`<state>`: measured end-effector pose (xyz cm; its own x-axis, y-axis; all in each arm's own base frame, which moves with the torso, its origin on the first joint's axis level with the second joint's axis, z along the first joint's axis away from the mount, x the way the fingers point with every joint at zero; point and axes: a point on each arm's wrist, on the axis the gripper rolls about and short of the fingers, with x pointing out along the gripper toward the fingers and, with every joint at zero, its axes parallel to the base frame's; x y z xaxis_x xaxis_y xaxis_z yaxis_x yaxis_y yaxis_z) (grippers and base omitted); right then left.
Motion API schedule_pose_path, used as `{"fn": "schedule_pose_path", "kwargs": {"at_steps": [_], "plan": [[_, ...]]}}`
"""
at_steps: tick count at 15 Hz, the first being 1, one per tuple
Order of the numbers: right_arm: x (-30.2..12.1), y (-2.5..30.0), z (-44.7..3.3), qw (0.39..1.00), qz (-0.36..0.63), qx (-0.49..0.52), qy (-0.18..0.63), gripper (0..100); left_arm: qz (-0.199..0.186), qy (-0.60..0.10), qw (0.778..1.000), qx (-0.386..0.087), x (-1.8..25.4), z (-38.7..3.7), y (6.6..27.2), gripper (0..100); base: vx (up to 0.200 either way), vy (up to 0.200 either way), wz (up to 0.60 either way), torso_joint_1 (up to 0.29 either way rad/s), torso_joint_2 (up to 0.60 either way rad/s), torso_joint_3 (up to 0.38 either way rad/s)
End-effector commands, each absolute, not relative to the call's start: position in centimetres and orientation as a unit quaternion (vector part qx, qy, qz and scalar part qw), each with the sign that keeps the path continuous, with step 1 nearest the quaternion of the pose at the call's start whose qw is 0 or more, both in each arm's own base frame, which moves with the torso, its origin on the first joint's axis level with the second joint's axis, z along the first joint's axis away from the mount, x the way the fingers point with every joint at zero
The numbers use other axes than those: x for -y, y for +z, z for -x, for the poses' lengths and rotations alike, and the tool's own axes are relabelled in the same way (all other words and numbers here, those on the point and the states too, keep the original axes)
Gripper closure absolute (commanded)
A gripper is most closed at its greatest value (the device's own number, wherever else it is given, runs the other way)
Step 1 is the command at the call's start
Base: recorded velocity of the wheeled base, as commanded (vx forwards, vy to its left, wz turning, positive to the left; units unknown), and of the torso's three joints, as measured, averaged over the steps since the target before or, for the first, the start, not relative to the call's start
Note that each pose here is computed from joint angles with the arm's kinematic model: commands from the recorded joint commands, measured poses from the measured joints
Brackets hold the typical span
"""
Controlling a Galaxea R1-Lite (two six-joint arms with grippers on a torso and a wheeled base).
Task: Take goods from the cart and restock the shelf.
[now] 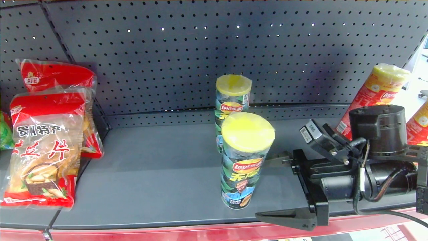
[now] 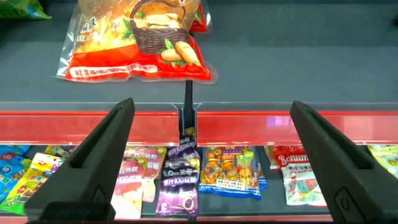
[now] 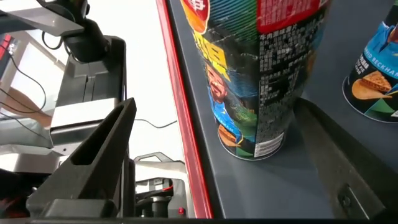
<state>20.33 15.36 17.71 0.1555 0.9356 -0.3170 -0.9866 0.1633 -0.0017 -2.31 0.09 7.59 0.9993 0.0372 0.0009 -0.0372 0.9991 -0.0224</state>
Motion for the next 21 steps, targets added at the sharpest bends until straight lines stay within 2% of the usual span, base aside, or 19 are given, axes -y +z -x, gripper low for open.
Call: {"fn": "schedule_pose_path", "kwargs": {"at_steps": [1, 21], "plan": [[-15.4, 17.7, -20.3, 0.753, 0.105, -0.122, 0.639, 0, 0.011, 0.02, 1.0, -0.001, -0.1, 2.3, 7.6, 0, 0.0, 0.0, 0.0, 0.0, 0.0, 0.0], [-13.3, 16.0, -21.7, 0.777, 0.091, -0.159, 0.602, 0, 0.012, 0.018, 1.0, 0.0, -0.1, 2.3, 7.6, 0, 0.0, 0.0, 0.0, 0.0, 0.0, 0.0]]}}
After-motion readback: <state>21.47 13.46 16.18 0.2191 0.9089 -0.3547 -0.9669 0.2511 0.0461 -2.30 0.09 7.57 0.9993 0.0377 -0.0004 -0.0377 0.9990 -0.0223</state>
